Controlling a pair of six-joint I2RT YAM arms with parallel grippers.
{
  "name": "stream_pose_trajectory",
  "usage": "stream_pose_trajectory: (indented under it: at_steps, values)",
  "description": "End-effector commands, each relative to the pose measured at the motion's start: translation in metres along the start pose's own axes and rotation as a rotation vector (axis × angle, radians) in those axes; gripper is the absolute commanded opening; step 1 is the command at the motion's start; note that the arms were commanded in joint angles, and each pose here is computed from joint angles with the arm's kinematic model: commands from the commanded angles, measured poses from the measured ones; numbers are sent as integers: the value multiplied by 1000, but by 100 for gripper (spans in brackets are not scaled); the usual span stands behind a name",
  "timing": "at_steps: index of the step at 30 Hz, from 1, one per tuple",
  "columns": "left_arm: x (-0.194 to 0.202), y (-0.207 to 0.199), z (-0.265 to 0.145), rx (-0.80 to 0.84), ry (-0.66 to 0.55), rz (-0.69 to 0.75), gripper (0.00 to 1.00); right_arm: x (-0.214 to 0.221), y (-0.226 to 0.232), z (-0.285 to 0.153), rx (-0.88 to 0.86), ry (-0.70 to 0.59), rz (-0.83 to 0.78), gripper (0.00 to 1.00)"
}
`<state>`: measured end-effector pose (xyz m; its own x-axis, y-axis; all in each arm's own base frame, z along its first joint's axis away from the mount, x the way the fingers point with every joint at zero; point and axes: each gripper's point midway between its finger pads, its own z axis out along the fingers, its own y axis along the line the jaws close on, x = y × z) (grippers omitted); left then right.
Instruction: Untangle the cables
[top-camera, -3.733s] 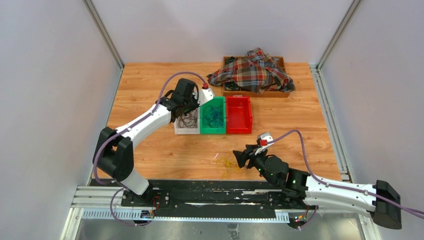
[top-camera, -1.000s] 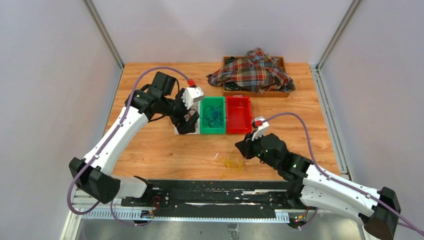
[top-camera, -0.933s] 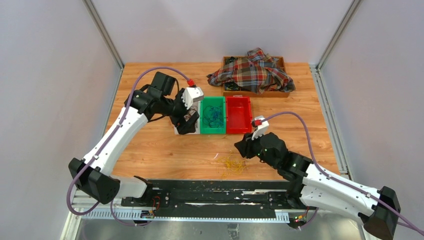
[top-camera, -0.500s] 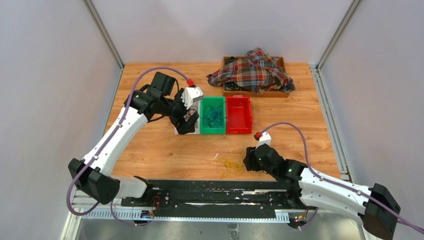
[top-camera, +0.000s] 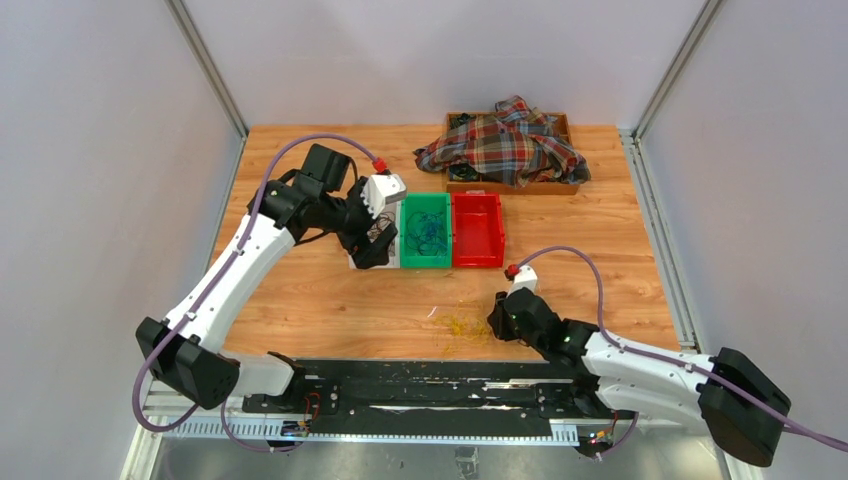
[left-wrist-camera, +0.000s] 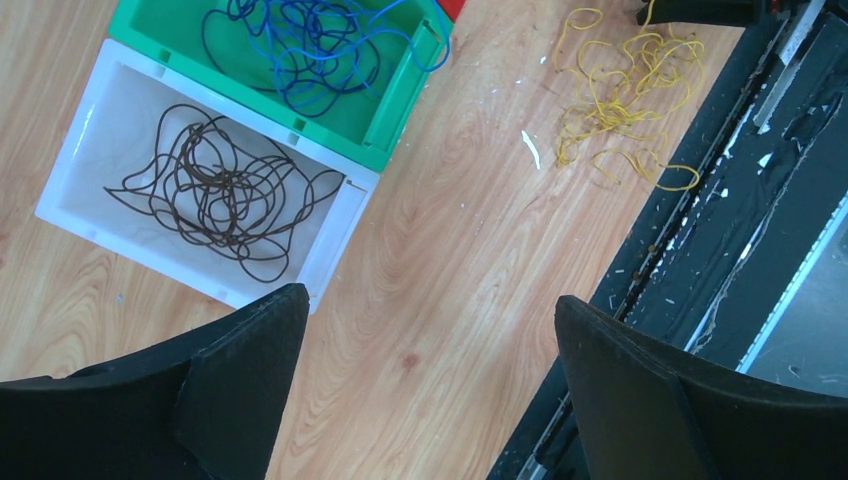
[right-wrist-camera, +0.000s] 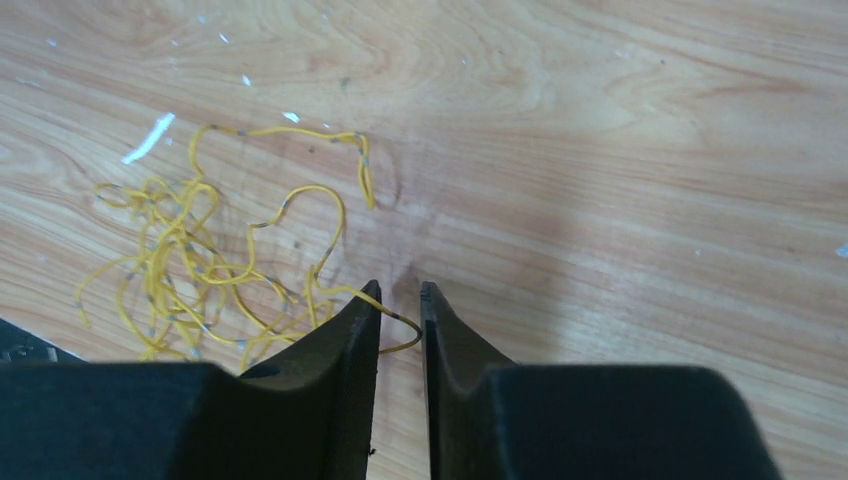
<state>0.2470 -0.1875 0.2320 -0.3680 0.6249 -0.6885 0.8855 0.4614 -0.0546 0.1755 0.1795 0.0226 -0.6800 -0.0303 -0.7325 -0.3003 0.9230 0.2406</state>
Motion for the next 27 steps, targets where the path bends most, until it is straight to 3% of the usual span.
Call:
stream_pose_trajectory:
  at_steps: [1,4,11,15,22,27]
  values:
    - [-3,-2,-10,-20,-22,16,98,-19,13,1,-66,-71,7,14]
    - [-4,-3,-12,-22,-27,19,98,-32,21,-7,-104,-101,-3,1]
    - [-13,-13,-22,14,-64,47,98,-105,72,-52,-292,-231,4,1]
    - [-22,-24,-32,62,-91,69,98,-132,108,-73,-425,-232,-22,0]
    - [-35,-65,-42,211,-180,131,98,-153,164,-91,-671,-215,-41,1]
    - [-31,-98,-35,319,-177,208,99,-158,197,-105,-853,-206,-74,1]
